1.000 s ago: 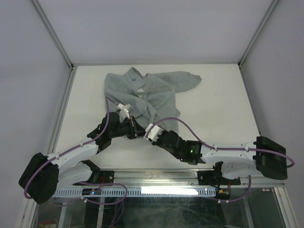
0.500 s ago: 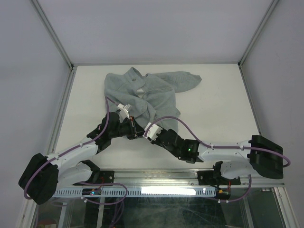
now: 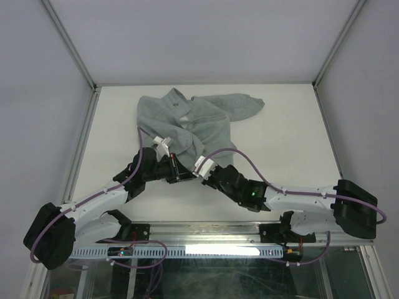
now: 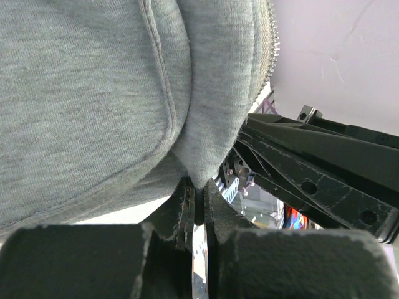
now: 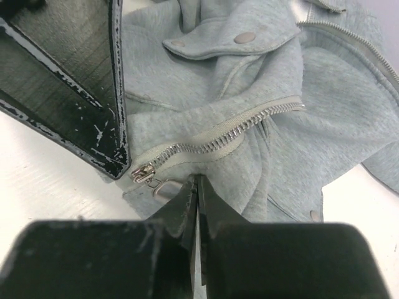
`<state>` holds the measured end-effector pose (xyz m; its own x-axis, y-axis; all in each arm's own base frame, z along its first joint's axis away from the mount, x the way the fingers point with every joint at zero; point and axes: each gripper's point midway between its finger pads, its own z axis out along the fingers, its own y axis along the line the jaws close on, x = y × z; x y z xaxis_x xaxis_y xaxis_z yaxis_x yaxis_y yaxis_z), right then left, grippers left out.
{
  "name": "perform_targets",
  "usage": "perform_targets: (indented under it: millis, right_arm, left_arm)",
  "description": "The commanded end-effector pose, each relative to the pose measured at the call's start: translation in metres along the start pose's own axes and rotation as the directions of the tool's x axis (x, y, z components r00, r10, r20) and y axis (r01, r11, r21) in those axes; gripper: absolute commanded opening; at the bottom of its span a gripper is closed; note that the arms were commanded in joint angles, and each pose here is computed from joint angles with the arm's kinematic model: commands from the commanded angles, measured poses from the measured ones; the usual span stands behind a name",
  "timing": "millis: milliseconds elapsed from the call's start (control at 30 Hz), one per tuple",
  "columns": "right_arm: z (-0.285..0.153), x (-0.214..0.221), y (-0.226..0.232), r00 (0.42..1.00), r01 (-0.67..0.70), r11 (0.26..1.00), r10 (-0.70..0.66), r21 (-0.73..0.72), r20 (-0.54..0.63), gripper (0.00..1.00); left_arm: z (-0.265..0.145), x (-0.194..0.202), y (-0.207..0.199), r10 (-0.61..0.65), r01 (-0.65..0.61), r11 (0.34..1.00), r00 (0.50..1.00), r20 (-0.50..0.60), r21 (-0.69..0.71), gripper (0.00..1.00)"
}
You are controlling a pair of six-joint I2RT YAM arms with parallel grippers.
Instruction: Zip up the jacket
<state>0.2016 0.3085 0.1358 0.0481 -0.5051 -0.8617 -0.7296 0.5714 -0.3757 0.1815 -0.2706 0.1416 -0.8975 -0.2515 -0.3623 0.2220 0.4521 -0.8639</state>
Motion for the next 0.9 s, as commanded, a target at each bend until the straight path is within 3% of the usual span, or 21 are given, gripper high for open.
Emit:
perform_targets:
  millis: [0,200,433,667,867]
  right_arm:
    - [-0.007,-0.021,0.000,0.996,-0.032,0.999,0.035,-0.043,0.077,0.02]
    - [-0.016,-0.010,0.007,0.995,0.009,0.994,0.001,-0.106,0.098,0.29]
    - [-0.020,-0.010,0.025,0.992,0.042,0.976,-0.015,-0.213,0.126,0.38]
    - [-0.016,-0.009,0.035,0.991,-0.022,0.969,0.054,-0.246,0.125,0.51]
    - [-0.002,-0.009,0.032,0.990,-0.072,0.979,0.094,-0.191,0.104,0.52]
  left_arm:
    - [-0.004,-0.017,-0.022,0.044,-0.047,0.998,0.998,0.051,0.052,0.00]
    - [-0.005,-0.017,-0.025,0.049,-0.052,0.997,0.997,0.052,0.058,0.00]
    - [-0.005,-0.017,-0.026,0.048,-0.052,0.997,0.997,0.052,0.061,0.00]
    - [-0.005,-0.018,-0.026,0.046,-0.049,0.997,0.998,0.051,0.060,0.00]
    - [-0.005,-0.017,-0.027,0.047,-0.050,0.997,0.998,0.049,0.063,0.00]
